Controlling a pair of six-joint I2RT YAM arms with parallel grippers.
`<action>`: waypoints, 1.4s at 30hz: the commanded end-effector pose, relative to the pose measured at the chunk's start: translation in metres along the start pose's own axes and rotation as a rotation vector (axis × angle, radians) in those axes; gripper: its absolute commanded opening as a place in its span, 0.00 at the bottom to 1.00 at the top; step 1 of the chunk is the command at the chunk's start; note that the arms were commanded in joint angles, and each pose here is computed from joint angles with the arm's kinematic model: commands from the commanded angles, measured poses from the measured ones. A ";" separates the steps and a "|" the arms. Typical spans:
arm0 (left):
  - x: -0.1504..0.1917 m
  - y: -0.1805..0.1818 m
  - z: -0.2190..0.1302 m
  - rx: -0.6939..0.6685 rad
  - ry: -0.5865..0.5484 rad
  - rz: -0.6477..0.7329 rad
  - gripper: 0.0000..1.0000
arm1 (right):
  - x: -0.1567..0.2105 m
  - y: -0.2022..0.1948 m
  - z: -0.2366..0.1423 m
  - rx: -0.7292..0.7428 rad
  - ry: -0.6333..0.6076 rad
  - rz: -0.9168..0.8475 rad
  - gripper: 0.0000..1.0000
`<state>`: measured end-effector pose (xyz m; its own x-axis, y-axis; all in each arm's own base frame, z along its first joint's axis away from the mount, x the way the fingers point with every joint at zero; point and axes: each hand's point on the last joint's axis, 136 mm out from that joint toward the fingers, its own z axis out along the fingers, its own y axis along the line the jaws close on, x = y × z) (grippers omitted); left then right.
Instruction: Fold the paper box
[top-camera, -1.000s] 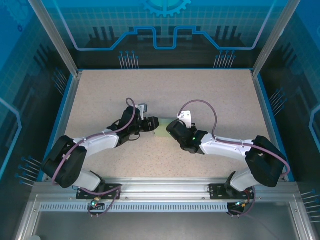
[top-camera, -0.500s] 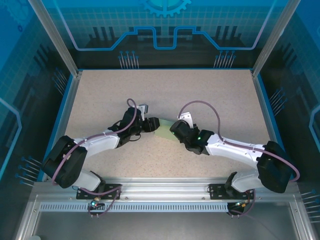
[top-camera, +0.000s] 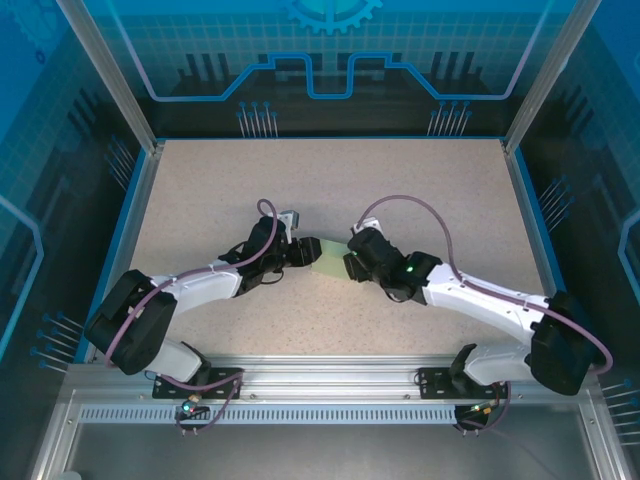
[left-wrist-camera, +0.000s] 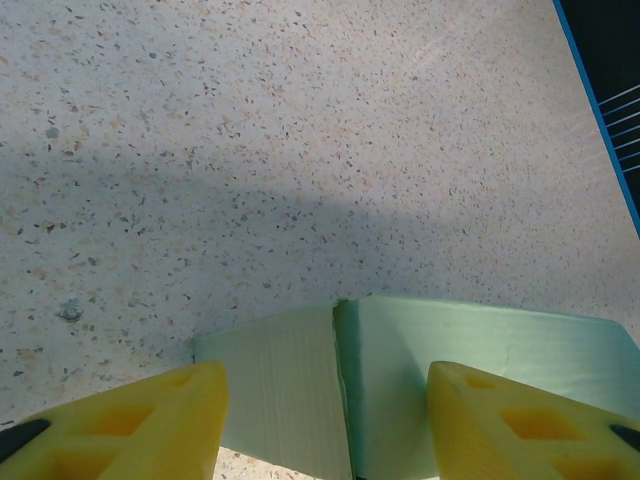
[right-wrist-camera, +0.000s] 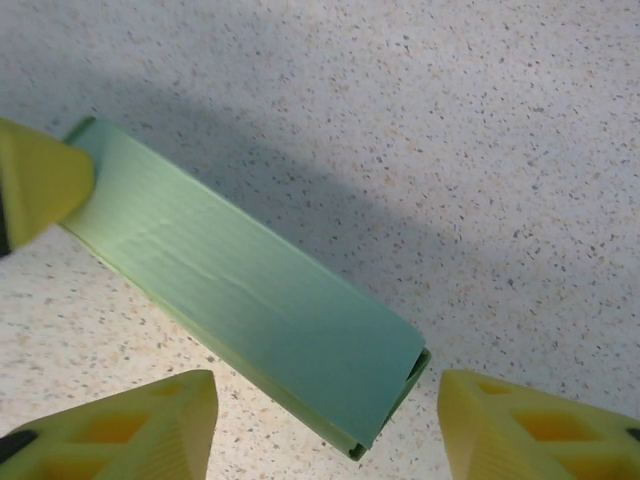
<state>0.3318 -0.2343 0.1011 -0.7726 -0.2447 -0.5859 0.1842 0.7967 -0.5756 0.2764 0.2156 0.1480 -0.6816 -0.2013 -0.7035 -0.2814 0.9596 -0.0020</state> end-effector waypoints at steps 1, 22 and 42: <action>0.029 0.022 0.002 -0.096 0.100 0.008 0.55 | -0.018 -0.002 -0.010 -0.083 -0.017 0.083 0.63; 0.033 0.020 -0.003 -0.084 0.106 0.013 0.53 | 0.078 -0.040 0.056 -0.258 0.304 0.461 0.46; -0.020 -0.026 -0.016 0.016 -0.008 0.045 0.64 | -0.011 -0.038 0.025 -0.337 0.130 0.379 0.53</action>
<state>0.3277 -0.2364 0.1132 -0.7855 -0.2233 -0.5771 0.1847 0.8055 -0.5631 0.3165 0.1904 0.1354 -0.8399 0.1229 -0.5286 -0.1843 0.8515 0.4909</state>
